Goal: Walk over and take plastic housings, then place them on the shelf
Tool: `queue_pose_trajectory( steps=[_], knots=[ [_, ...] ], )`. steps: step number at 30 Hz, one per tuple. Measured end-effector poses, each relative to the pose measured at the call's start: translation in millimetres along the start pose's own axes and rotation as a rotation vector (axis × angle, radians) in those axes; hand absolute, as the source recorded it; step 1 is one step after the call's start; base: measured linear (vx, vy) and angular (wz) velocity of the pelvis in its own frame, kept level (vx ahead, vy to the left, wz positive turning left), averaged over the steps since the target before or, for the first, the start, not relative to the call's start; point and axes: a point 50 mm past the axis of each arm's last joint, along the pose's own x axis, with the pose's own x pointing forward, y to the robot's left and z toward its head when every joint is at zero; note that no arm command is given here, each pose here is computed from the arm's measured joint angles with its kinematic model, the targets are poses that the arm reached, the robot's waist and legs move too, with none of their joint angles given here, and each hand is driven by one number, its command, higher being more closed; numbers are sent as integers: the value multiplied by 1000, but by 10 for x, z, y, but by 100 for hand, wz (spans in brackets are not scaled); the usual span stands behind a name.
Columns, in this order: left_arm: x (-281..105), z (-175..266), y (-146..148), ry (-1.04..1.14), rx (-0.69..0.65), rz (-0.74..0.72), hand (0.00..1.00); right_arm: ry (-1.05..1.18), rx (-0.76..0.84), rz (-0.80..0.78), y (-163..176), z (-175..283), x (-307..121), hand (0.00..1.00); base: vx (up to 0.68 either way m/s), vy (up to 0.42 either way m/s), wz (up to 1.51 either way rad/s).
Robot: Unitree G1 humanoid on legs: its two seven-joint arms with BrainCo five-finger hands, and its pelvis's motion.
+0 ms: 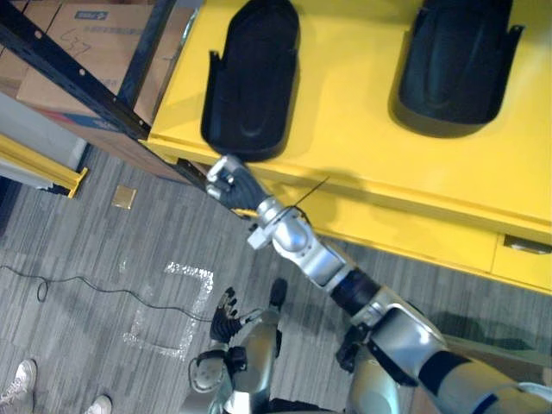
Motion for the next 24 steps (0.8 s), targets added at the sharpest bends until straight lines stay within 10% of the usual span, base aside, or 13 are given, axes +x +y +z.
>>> queue_pose_trajectory(
  steps=[24],
  knots=[
    [-14,-12,7,1,-31,7,0,-89,29,-50,-266,186,151,100,-1,-8,-5]
  ],
)
